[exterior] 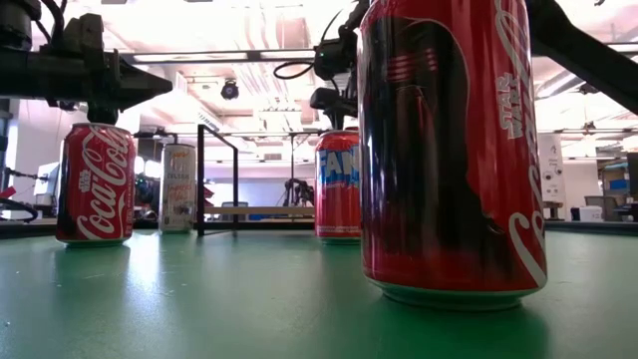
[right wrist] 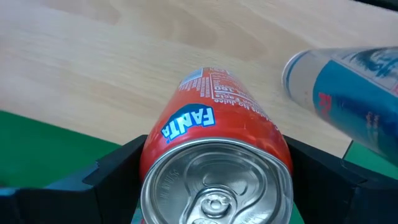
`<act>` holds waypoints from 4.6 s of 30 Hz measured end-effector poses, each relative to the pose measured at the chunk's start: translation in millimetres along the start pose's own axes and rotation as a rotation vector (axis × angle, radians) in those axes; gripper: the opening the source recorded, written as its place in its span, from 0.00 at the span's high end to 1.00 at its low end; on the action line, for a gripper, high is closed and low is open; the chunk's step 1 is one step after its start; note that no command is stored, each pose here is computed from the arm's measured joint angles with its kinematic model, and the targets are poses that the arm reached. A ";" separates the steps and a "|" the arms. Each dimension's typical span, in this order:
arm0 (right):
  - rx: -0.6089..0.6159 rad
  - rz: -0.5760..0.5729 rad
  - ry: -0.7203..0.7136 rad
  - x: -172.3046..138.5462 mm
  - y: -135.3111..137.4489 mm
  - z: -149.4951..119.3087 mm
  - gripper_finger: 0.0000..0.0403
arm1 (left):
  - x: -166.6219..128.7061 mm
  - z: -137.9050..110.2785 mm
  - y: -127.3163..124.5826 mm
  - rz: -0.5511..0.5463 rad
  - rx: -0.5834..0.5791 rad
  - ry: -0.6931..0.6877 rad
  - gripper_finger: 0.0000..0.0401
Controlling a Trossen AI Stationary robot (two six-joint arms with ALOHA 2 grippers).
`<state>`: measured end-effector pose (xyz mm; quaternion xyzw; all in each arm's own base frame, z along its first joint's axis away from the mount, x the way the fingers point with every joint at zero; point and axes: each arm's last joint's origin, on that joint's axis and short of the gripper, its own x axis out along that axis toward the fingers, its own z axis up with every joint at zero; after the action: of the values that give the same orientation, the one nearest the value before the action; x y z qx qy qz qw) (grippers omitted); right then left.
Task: Place canned beverage on shelf
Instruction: Put the right red soda can on the shelf
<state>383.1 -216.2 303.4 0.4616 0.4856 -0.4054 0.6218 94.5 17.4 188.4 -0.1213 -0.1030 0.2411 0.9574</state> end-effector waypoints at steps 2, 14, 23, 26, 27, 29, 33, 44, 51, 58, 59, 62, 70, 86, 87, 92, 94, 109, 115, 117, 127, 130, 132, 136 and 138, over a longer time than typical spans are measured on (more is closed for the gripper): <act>0.010 -0.002 -0.001 0.5 0.3 -0.4 0.19 | 0.0 0.0 0.0 0.000 0.000 0.000 1.00; 0.048 -0.050 -0.021 7.6 3.3 -5.1 0.19 | 0.0 0.1 0.0 0.000 0.000 0.000 1.00; 0.057 -0.064 -0.002 20.5 2.2 -5.3 0.19 | 0.0 0.1 0.0 0.000 0.000 0.000 1.00; 0.038 -0.059 -0.006 20.9 2.7 -4.8 0.19 | 0.0 0.1 0.0 0.000 -0.001 -0.001 1.00; 0.035 -0.056 -0.008 21.0 2.9 -4.6 0.19 | 0.0 0.1 0.0 0.000 0.000 0.000 1.00; 0.034 -0.054 -0.010 21.1 3.1 -4.4 0.19 | 0.0 0.1 0.0 0.000 0.000 -0.001 1.00; 0.030 -0.052 -0.009 21.3 4.1 -5.3 0.15 | 0.0 0.0 0.0 0.000 0.000 0.000 1.00; -0.002 -0.101 -0.017 21.8 10.2 -16.9 0.04 | 0.0 0.0 0.0 0.000 0.000 0.000 1.00; -0.062 -0.147 -0.039 16.1 25.8 -44.7 0.04 | 0.0 0.0 0.0 0.000 0.000 0.000 1.00; -0.054 -0.197 -0.105 7.5 41.3 -79.4 0.05 | 0.0 0.0 0.0 0.000 0.000 0.000 1.00; -0.047 -0.204 -0.116 7.5 43.6 -85.3 0.05 | 0.0 0.1 0.0 0.000 0.000 -0.001 1.00; -0.022 -0.225 -0.151 8.9 49.2 -103.6 0.05 | 0.0 0.1 0.0 0.000 -0.001 -0.001 1.00; 0.035 -0.263 -0.384 14.6 58.7 -153.6 0.05 | 0.0 0.1 0.0 0.000 -0.001 -0.001 1.00; 0.147 -0.229 -0.761 59.9 46.3 -174.8 0.05 | 0.0 0.1 0.0 0.000 -0.001 -0.001 1.00; 0.147 -0.233 -0.762 61.2 45.6 -175.7 0.05 | 0.0 0.1 0.0 0.000 -0.001 -0.001 1.00; 0.153 -0.262 -0.785 72.4 38.9 -178.2 0.05 | 0.0 0.1 0.0 0.000 -0.001 -0.001 1.00; 0.151 -0.267 -0.810 78.3 36.6 -178.7 0.05 | 0.0 0.1 0.0 0.000 0.000 -0.001 1.00; 0.099 -0.269 -1.089 104.5 31.2 -177.5 0.05 | 0.0 0.1 0.0 0.000 0.000 -0.001 1.00; 0.101 -0.272 -1.124 113.2 27.8 -167.9 0.05 | 0.0 0.0 0.0 0.000 0.000 0.000 1.00; 0.103 -0.272 -1.127 115.2 26.9 -164.1 0.05 | 0.0 0.1 0.0 0.000 0.000 -0.001 1.00; 0.087 -0.303 -1.126 116.4 24.4 -141.5 0.05 | 0.0 0.1 0.0 0.000 0.000 -0.001 1.00; 0.093 -0.290 -1.111 116.7 24.6 -137.7 0.05 | 0.0 0.2 0.0 0.000 0.000 -0.001 1.00; 0.102 -0.275 -1.107 116.7 25.4 -136.5 0.05 | 0.0 0.0 0.0 0.000 0.000 0.000 1.00; 0.123 -0.246 -1.103 116.8 26.9 -133.9 0.05 | 0.0 0.1 0.0 0.000 0.000 0.000 1.00; 0.129 -0.241 -1.107 118.8 27.6 -132.3 0.05 | 0.0 0.0 0.0 0.000 0.000 0.000 1.00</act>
<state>402.7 -88.0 178.6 0.1589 0.1107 -0.6837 0.7036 94.5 17.4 188.4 -0.1214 -0.1031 0.2411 0.9573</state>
